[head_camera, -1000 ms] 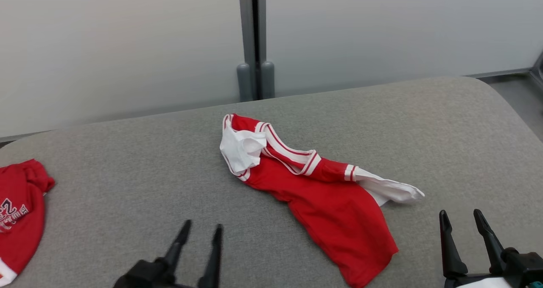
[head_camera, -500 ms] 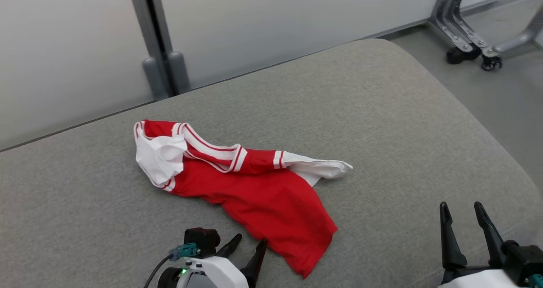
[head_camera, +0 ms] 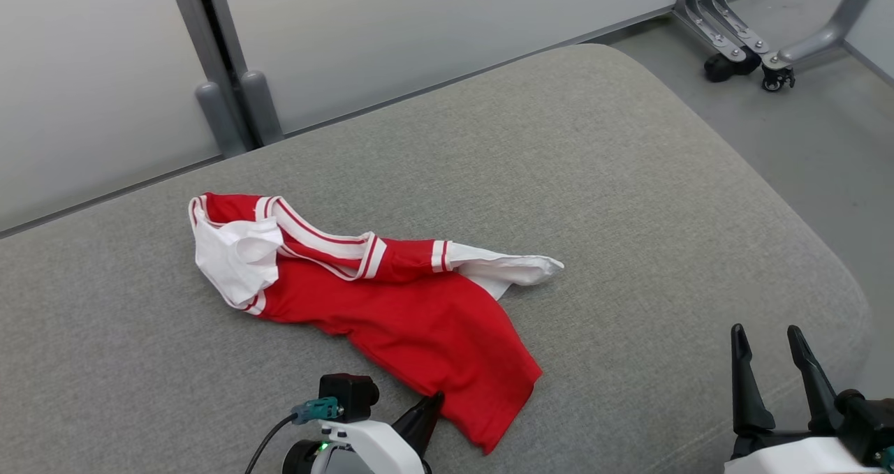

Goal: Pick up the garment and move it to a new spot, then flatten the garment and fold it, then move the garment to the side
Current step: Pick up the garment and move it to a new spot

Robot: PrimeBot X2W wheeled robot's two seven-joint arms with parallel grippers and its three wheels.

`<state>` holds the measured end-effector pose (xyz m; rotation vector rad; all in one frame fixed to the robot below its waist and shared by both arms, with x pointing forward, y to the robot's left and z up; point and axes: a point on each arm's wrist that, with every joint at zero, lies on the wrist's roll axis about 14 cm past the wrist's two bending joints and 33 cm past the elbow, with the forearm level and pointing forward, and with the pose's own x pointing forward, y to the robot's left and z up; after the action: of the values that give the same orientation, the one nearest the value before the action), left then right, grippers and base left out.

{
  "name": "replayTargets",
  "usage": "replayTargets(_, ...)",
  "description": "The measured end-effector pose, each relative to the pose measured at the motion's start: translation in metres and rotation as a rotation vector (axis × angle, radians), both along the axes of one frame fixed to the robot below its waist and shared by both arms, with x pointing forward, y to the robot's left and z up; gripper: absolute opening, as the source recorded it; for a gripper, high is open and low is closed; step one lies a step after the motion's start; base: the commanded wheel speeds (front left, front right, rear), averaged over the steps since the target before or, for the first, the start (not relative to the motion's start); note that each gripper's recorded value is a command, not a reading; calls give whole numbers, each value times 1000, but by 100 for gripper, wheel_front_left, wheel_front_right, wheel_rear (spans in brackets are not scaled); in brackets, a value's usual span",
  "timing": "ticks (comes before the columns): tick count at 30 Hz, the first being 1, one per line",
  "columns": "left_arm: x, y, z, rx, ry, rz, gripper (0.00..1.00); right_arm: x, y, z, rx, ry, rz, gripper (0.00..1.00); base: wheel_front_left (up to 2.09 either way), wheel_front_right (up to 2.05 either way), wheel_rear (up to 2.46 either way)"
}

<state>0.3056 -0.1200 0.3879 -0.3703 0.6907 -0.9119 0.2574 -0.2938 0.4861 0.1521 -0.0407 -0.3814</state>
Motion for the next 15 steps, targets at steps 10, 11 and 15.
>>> replayTargets(10,14,16,38,-141,-27,94,0,21,16,-1,11,-10,75,100,0,0,0)
replayTargets(11,21,38,46,-159,-44,144,0,24,21,-1,13,-11,94,100,0,0,0)
replayTargets(15,36,107,47,-89,-84,288,0,31,33,-2,20,-14,140,100,0,0,0)
